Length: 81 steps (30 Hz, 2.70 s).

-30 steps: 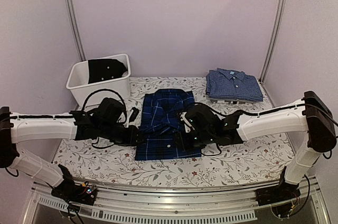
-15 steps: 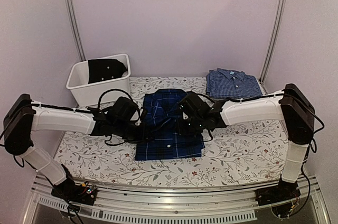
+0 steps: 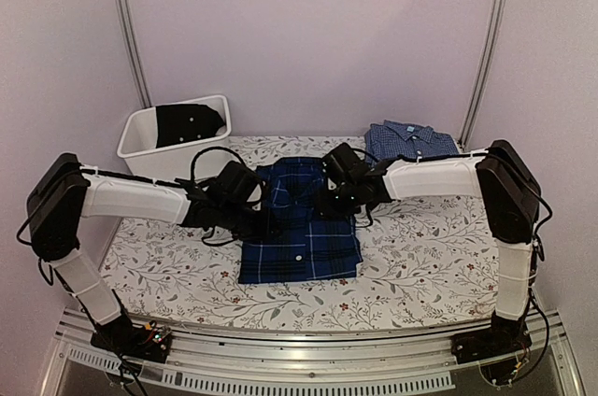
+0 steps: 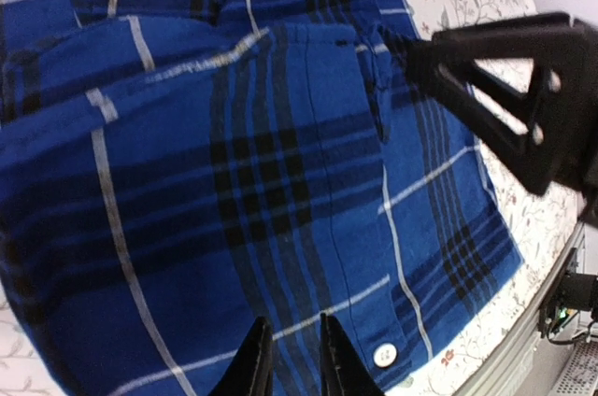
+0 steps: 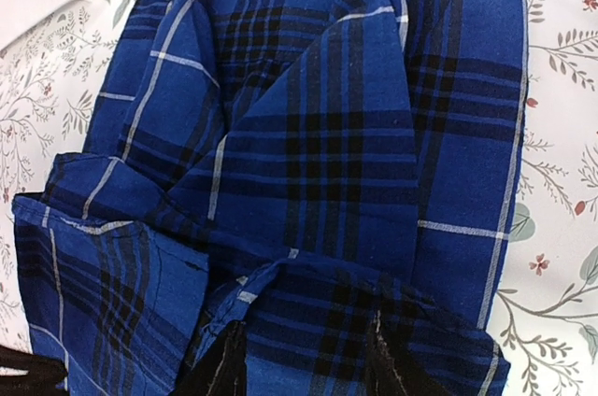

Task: Fold and stack the long sleeve shirts
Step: Smooth out the 2/3-rectangle-folded shirt at the center of the board.

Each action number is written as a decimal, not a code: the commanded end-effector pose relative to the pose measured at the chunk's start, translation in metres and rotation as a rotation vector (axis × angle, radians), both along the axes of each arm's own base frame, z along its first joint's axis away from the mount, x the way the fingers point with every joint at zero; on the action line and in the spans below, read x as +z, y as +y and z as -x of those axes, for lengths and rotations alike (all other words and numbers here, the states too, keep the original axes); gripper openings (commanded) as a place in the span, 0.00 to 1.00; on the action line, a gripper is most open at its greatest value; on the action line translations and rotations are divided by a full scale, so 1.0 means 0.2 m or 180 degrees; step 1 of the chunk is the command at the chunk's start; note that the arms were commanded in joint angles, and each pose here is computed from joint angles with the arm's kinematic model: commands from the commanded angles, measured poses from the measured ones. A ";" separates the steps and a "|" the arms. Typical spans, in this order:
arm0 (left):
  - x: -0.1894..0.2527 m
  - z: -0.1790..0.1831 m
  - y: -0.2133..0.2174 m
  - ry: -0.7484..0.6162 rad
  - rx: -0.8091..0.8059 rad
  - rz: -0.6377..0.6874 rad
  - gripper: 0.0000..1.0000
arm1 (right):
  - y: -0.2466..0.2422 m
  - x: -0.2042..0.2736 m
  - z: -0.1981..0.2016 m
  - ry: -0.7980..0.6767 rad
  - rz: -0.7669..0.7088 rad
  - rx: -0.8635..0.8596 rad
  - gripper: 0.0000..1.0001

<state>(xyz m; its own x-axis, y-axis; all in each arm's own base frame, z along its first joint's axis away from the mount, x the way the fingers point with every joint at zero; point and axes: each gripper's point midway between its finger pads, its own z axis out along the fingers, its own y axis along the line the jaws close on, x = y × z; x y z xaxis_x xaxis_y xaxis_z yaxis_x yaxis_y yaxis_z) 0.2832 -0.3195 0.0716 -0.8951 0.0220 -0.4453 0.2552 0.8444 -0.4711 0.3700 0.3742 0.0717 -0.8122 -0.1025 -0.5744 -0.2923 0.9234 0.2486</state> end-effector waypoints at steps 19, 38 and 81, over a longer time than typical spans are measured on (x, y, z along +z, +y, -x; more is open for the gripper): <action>-0.27 -0.29 0.04 0.0211 0.0060 -0.0234 0.16 | -0.31 -0.33 0.93 0.1092 0.0105 0.0357 0.43; 0.26 -0.21 0.04 -0.0342 -0.0099 0.0055 0.29 | -0.11 0.22 0.53 0.0176 -0.0175 0.0124 0.40; 0.22 0.02 0.21 -0.0143 0.0005 0.0072 0.26 | 0.23 -0.15 -0.06 0.0801 -0.1422 0.0435 0.18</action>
<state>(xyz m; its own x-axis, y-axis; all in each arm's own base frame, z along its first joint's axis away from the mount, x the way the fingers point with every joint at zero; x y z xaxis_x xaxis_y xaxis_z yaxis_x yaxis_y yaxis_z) 0.2827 -0.2760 0.1073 -0.8795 0.0129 -0.4758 0.2642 0.8446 -0.4656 0.3792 0.4154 0.0452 -0.9276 -0.0009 -0.3736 -0.2740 0.6816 0.6785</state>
